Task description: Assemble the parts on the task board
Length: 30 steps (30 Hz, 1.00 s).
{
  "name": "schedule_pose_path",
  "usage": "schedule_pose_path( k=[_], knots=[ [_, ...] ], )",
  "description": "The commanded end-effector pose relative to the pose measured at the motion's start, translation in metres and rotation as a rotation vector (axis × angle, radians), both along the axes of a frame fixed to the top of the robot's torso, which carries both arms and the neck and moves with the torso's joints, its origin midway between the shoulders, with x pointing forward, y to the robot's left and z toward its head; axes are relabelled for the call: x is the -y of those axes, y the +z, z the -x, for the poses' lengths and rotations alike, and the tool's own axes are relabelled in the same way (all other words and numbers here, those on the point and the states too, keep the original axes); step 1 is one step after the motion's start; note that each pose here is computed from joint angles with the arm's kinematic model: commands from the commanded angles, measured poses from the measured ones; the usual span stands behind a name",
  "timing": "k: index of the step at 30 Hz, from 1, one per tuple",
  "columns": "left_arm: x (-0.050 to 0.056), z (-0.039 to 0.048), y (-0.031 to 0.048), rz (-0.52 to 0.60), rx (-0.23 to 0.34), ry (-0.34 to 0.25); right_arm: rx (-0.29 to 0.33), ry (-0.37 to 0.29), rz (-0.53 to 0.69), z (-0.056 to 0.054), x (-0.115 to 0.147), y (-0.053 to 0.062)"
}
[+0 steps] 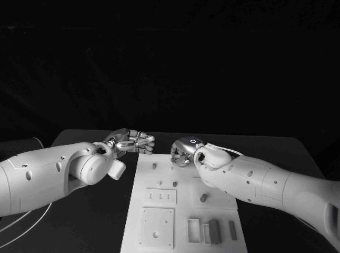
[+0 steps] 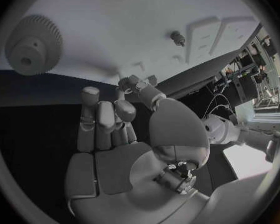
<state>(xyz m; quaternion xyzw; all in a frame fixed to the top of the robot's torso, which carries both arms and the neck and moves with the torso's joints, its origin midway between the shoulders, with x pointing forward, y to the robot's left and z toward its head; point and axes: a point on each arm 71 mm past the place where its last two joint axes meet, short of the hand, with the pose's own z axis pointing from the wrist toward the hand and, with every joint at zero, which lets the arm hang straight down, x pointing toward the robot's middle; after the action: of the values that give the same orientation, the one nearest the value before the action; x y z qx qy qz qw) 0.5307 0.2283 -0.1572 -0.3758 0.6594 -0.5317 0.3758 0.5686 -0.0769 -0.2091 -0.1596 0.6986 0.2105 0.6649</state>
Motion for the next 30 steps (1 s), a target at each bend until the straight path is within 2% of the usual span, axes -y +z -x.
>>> schedule_pose_path(
  k=[1, 30],
  knots=[
    [0.0022, -0.0002, 0.0021, 0.005, 0.012, -0.006, -0.002, 0.005, 0.016, 0.0003, -0.0011, -0.0011],
    [0.0026, -0.0006, 0.0031, 0.004, 0.013, -0.008, -0.011, -0.006, 0.021, -0.0009, -0.0008, -0.0032]
  ],
)
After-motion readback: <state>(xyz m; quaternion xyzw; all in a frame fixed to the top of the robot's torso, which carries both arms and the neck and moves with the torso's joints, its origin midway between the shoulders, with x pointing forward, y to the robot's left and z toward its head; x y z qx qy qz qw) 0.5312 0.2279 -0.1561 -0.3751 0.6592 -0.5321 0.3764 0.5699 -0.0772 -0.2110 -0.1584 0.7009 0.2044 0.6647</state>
